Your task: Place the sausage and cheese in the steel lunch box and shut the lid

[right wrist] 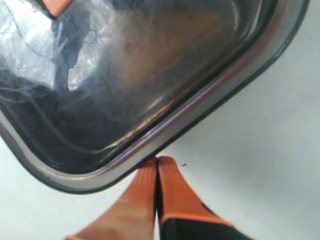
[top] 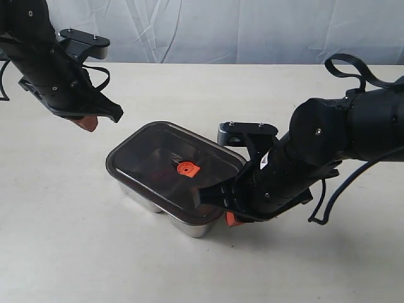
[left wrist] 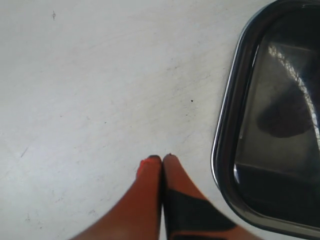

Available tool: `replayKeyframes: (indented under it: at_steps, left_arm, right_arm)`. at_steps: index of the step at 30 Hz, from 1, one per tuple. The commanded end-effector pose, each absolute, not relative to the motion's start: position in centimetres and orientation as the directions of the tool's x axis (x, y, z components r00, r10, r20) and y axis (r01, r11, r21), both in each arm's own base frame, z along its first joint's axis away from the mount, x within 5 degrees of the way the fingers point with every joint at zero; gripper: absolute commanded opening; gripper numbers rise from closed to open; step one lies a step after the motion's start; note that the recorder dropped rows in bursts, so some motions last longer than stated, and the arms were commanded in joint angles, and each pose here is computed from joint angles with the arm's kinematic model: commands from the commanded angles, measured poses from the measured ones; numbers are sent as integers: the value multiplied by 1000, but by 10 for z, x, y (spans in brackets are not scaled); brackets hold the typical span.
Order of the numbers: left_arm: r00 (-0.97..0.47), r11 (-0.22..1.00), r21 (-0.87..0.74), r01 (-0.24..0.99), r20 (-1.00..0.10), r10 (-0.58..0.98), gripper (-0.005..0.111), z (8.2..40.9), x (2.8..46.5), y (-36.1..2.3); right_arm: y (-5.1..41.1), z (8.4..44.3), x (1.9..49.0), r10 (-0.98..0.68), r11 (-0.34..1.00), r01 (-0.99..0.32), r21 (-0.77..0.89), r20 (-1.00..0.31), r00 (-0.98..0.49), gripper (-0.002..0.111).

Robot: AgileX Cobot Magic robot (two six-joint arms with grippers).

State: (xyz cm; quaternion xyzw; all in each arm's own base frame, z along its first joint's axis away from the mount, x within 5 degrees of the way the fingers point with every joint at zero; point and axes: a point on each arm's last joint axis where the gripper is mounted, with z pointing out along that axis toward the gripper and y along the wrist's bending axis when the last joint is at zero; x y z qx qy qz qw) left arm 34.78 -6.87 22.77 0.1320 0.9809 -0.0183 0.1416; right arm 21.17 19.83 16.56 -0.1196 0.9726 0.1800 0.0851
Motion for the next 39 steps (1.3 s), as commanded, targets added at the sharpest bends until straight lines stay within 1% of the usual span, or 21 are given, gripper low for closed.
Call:
replayKeyframes:
  at_steps: [1, 8, 23, 27, 31, 33, 35, 36, 39]
  left_arm:
    - [-923, 965, 0, 261, -292, 250, 0, 232, 347, -69]
    - [-923, 965, 0, 261, -292, 250, 0, 232, 347, -69]
    - [-923, 965, 0, 261, -292, 250, 0, 232, 347, -69]
    - [-923, 965, 0, 261, -292, 250, 0, 232, 347, -69]
    - [-926, 965, -1, 261, -283, 250, 0, 231, 346, -69]
    - [-927, 966, -8, 259, -284, 246, 0, 231, 346, -69]
    - [-926, 965, -21, 261, -290, 244, 0, 232, 346, -71]
    - [-923, 963, -32, 268, -295, 247, 0, 232, 347, -72]
    - [-919, 964, -54, 260, -321, 230, 0, 233, 349, -74]
  right_arm:
    - [199, 167, 212, -209, 903, -271, 332, -210, -955, -1]
    - [199, 167, 211, -210, 904, -269, 333, -203, -956, -1]
    - [202, 168, 211, -159, 901, -219, 375, -185, -970, -1]
    - [202, 168, 210, -167, 902, -222, 372, -174, -971, -1]
    - [196, 170, 207, -225, 906, -268, 328, -162, -961, -1]
    - [190, 177, 206, -238, 916, -283, 285, -185, -954, -1]
    - [184, 188, 207, -201, 934, -257, 248, -230, -952, -1]
    - [178, 195, 208, -194, 944, -255, 209, -271, -943, -1]
    - [168, 217, 210, -146, 962, -219, 166, -367, -919, -1]
